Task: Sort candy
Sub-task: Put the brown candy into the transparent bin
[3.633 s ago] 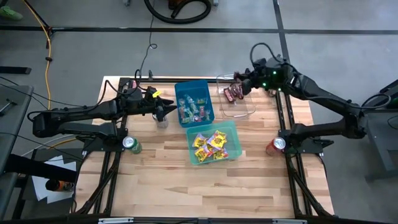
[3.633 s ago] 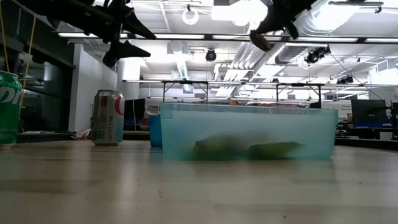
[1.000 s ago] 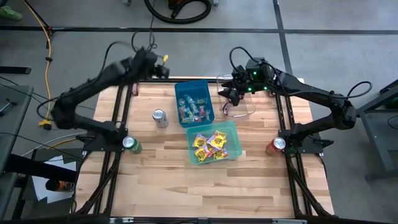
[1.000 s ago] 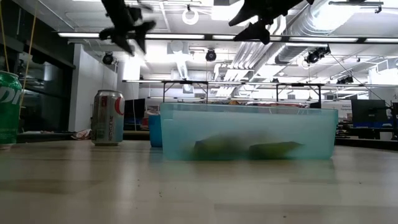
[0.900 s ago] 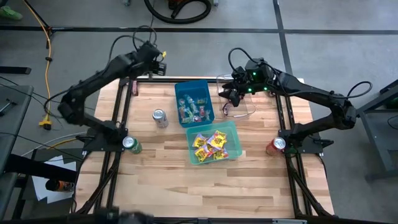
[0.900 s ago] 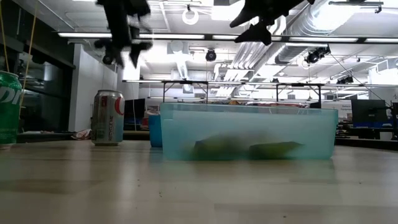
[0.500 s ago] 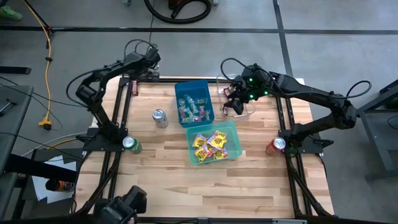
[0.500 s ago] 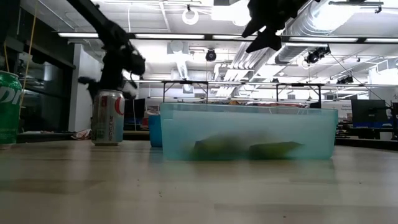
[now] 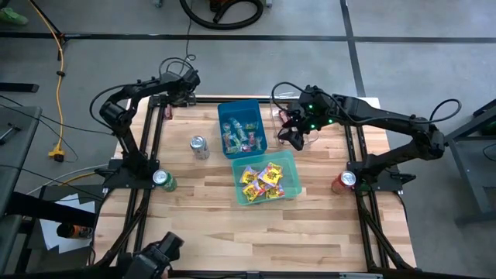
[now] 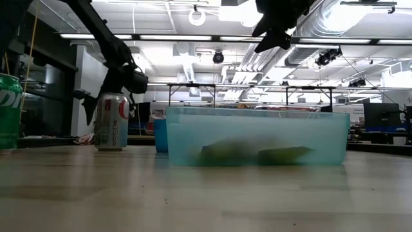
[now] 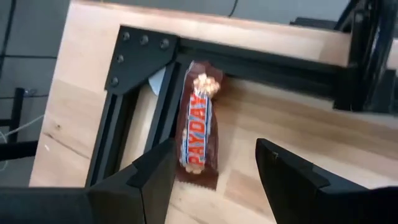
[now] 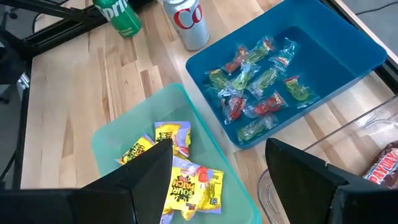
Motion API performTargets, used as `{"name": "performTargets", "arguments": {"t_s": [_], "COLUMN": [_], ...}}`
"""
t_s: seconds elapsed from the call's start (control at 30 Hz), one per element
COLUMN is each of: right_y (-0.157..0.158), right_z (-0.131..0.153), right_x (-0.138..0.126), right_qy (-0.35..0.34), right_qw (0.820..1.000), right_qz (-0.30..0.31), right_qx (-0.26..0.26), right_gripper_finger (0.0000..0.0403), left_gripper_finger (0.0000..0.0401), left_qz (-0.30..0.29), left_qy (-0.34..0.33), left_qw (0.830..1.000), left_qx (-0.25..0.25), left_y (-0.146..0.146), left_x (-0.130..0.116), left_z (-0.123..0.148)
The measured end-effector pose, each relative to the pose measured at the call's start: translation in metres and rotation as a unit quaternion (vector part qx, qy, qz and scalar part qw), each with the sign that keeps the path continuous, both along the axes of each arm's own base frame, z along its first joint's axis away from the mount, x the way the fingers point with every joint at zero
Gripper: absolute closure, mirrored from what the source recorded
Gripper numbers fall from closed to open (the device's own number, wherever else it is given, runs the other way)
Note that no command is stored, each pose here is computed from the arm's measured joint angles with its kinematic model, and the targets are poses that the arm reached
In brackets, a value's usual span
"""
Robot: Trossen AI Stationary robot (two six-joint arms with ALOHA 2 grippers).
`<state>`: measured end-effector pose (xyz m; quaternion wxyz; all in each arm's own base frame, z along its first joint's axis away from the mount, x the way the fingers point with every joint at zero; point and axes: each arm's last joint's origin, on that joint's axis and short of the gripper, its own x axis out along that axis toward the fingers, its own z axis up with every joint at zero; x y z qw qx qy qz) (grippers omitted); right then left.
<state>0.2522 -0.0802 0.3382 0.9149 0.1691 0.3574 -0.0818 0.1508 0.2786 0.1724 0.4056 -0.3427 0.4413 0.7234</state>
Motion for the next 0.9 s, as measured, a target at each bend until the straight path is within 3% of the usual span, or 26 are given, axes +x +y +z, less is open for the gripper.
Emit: {"name": "performTargets", "arguments": {"t_s": [0.3, 0.57, 0.7, 0.9], "right_y": [0.000, 0.000, 0.000, 0.001], "right_z": [0.000, 0.000, 0.000, 0.000], "right_x": [0.000, 0.000, 0.000, 0.000], "right_qy": [0.000, -0.001, -0.001, -0.001], "right_qw": [1.000, 1.000, 0.999, 0.998], "right_qz": [-0.004, -0.021, -0.032, -0.047], "right_qx": [0.002, 0.021, 0.030, 0.049], "right_gripper_finger": [0.0151, 0.0151, 0.0151, 0.0151], "left_gripper_finger": [0.0197, 0.0203, 0.0240, 0.0318], "left_qz": [0.019, 0.073, 0.091, 0.162], "left_qy": [0.048, 0.053, 0.043, 0.026], "left_qw": [0.999, 0.996, 0.995, 0.985], "left_qx": [-0.017, 0.016, 0.009, 0.044], "left_y": [0.004, 0.005, -0.004, -0.024], "left_x": [0.002, 0.005, 0.005, 0.011], "left_z": [-0.026, -0.030, -0.038, -0.052]}}
